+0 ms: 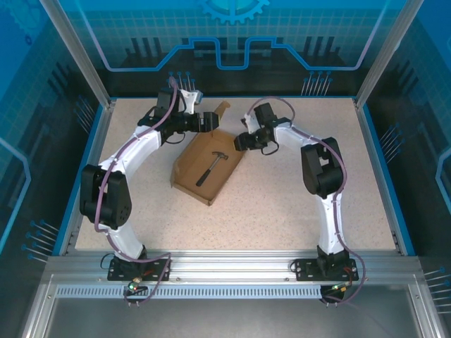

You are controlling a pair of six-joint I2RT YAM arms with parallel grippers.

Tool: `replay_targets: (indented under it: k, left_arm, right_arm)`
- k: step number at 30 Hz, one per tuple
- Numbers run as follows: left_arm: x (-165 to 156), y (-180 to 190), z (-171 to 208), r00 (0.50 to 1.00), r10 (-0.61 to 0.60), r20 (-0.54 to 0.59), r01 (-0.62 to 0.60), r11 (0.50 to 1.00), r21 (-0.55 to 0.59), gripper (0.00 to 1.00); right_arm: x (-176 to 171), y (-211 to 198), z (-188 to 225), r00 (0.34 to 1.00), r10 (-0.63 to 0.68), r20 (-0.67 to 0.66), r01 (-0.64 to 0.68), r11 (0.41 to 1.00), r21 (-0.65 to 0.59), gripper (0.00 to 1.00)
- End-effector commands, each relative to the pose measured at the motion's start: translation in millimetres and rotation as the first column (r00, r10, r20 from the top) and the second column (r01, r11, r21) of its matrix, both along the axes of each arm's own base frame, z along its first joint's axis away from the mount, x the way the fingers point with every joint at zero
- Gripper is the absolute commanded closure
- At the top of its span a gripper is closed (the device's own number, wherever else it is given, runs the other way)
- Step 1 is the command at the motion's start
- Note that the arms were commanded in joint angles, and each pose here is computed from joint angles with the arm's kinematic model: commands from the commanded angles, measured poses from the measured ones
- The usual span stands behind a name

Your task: Fold the paper box

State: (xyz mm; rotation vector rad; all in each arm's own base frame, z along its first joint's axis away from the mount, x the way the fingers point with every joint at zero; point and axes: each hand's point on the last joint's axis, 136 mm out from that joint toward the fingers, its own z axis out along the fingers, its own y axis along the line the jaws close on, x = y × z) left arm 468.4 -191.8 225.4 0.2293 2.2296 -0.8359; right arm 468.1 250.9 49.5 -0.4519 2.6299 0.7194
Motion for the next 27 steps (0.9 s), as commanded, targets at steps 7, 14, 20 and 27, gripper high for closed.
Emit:
replay_targets:
  k: [7,14,20,27]
  left_arm:
    - [-8.5,-0.3,20.2,0.986,-0.135,0.101,0.122,0.985,0.122,0.15]
    - [-10.2,-5.4,20.8,0.978,-0.182,0.097,0.17,0.978,0.125,0.15]
    - [-10.8,-7.1,25.7,0.978,-0.181,0.1,0.17,0.98,0.106,0.15]
    - [-12.1,-8.2,30.7,0.977,-0.184,0.109,0.174,0.98,0.096,0.15]
  right_arm:
    - [-57.7,-4.9,35.3,0.992,0.027,0.127,-0.022,0.999,-0.038,0.38]
    - [-15.8,-28.6,98.2,0.864,0.151,0.48,-0.067,0.98,-0.188,0.28]
    - [23.7,-15.3,132.2,0.721,0.293,0.628,-0.194,0.955,-0.224,0.24]
    - [39.7,19.1,131.2,0.645,0.429,0.632,-0.355,0.901,-0.249,0.22]
